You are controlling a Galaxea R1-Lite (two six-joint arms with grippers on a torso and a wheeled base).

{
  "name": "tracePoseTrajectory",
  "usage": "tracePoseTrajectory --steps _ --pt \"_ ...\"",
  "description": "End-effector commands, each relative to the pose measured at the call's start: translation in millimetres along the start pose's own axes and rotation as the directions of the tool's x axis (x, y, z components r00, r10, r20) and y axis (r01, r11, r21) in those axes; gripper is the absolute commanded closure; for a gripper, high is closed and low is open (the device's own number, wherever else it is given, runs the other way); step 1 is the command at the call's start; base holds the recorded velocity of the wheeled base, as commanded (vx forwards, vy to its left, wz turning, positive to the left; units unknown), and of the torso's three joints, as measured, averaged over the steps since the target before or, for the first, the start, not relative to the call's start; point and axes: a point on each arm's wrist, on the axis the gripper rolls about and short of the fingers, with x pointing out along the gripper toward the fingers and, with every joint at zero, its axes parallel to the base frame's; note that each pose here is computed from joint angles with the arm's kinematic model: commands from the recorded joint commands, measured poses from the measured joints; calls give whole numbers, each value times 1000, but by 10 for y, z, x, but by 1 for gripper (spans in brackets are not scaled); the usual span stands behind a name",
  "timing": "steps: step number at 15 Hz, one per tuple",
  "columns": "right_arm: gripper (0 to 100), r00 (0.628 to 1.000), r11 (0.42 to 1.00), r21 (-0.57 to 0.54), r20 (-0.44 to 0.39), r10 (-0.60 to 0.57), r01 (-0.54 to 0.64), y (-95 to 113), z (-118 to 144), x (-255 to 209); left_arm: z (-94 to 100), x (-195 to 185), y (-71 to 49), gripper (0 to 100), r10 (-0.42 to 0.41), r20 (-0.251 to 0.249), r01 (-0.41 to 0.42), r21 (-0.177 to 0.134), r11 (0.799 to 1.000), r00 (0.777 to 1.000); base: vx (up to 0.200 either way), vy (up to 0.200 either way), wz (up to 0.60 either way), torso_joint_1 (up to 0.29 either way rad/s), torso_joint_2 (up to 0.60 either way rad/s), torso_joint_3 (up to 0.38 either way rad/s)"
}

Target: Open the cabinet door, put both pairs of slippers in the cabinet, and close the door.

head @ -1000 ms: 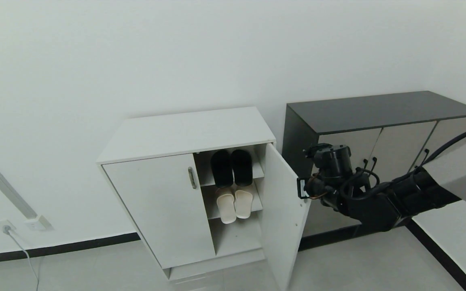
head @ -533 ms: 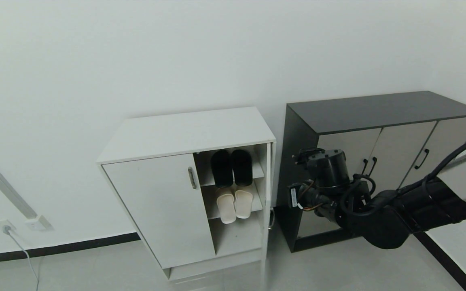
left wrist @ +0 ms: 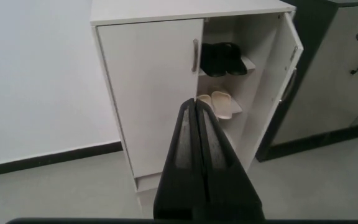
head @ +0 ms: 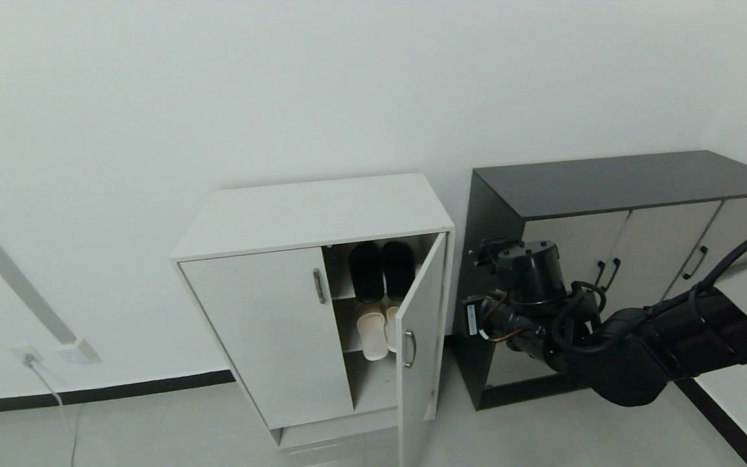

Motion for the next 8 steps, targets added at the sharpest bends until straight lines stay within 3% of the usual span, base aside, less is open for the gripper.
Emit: tracePoseTrajectory --steps 1,2,8 --pt "100 1000 1000 -2 -1 10 -10 0 -26 -18 -2 0 0 100 -1 -1 2 0 1000 1000 0 0 600 17 7 2" --pt "100 1000 1000 3 13 13 -13 -3 -18 -13 -2 0 0 100 0 -1 0 0 1000 1000 0 0 600 12 17 2" --pt "100 1000 1000 -3 17 13 -13 -22 -51 -50 -2 0 0 100 0 -1 0 0 1000 1000 0 0 0 0 0 0"
